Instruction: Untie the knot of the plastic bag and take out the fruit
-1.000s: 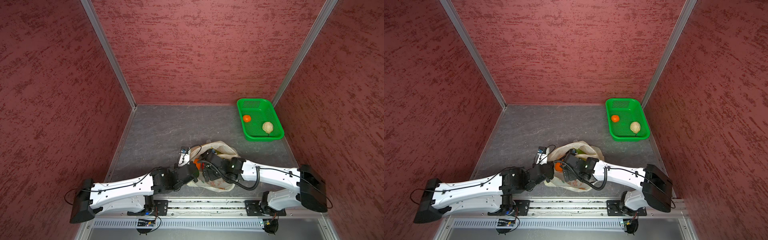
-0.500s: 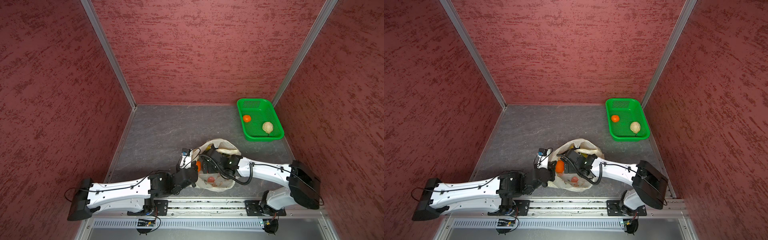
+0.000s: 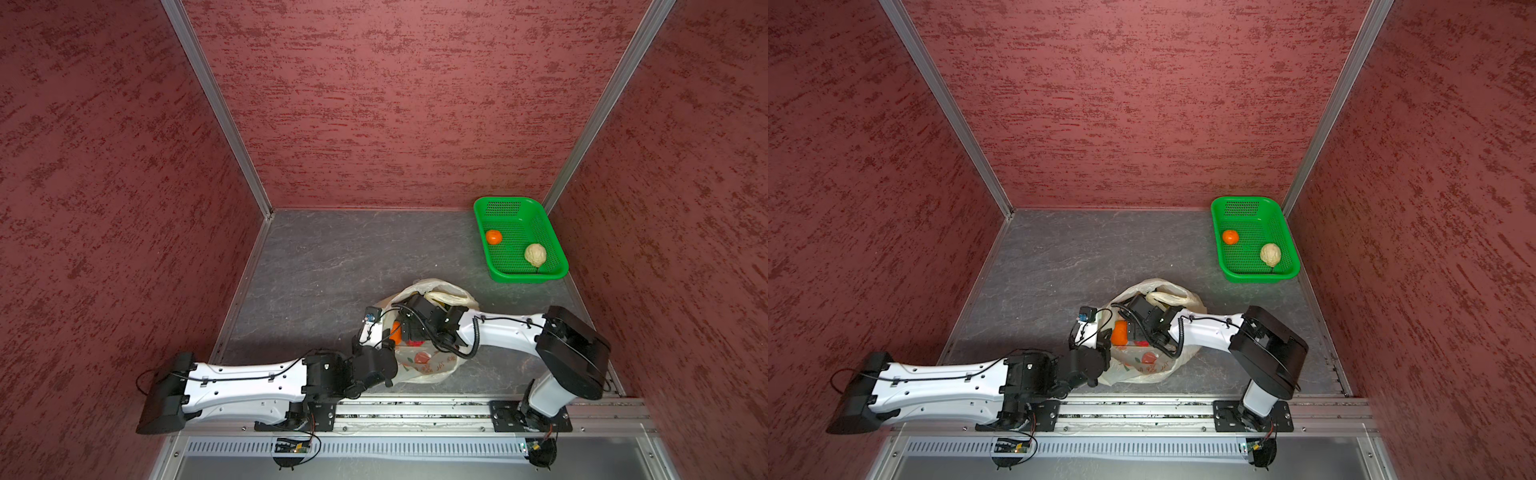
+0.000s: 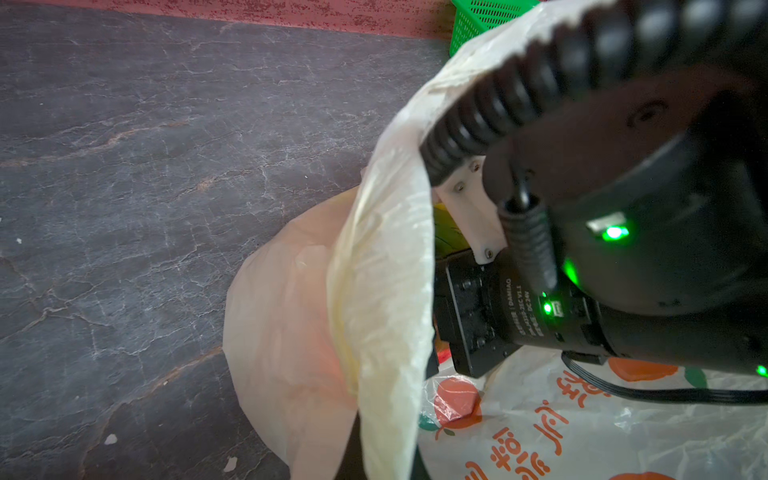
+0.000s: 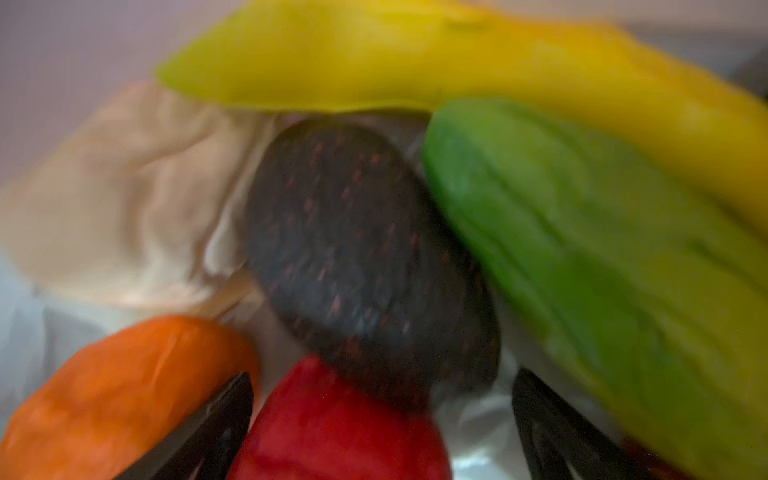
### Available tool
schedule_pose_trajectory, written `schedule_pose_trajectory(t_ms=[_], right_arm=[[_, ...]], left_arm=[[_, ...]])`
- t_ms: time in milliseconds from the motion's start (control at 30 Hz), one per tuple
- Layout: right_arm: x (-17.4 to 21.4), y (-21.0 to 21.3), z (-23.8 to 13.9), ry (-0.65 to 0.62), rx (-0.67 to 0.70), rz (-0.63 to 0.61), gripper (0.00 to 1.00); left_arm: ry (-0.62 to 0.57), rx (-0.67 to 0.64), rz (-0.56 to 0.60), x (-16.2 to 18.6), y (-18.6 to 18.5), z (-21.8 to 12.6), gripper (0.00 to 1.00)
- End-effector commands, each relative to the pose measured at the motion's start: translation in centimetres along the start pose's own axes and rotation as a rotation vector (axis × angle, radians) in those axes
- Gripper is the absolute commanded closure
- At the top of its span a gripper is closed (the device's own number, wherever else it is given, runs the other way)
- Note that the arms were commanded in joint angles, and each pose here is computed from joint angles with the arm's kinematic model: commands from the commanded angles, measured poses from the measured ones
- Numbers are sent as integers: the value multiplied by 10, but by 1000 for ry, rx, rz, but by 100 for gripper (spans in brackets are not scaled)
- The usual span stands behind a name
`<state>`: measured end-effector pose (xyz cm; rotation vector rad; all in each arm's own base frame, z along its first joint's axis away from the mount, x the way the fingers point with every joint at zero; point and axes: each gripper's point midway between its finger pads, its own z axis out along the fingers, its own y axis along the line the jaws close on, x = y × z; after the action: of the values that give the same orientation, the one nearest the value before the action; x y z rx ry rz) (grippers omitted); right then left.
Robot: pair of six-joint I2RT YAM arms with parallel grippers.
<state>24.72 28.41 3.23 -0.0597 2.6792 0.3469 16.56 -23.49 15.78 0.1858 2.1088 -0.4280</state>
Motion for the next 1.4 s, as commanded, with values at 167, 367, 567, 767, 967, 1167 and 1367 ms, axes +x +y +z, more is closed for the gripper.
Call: schedule_pose_trajectory(t_ms=[167,367,567,767,967,1167,1367], right_arm=[[-85,-8,18,-156,24,-37,2],[-90,8,11,-89,-31,-103,2],[-60,1,-12,15,-62,-79,2],[-37,-10,-21,59,-71,-52,2],[-28,-18,-13,58,-59,-11,2],[-34,-11,-1,57,-51,-10,9],[-32,-14,-1,48,-52,0,33]], left_arm=[[-56,-44,-19,-13,11,19,100],[-62,8,-20,-25,-5,35,100],[-32,58,-9,-16,-28,39,100],[31,84,-1,6,-35,40,100],[70,83,1,20,-30,34,100],[57,60,1,16,-24,31,100],[56,40,-6,18,-22,33,100]])
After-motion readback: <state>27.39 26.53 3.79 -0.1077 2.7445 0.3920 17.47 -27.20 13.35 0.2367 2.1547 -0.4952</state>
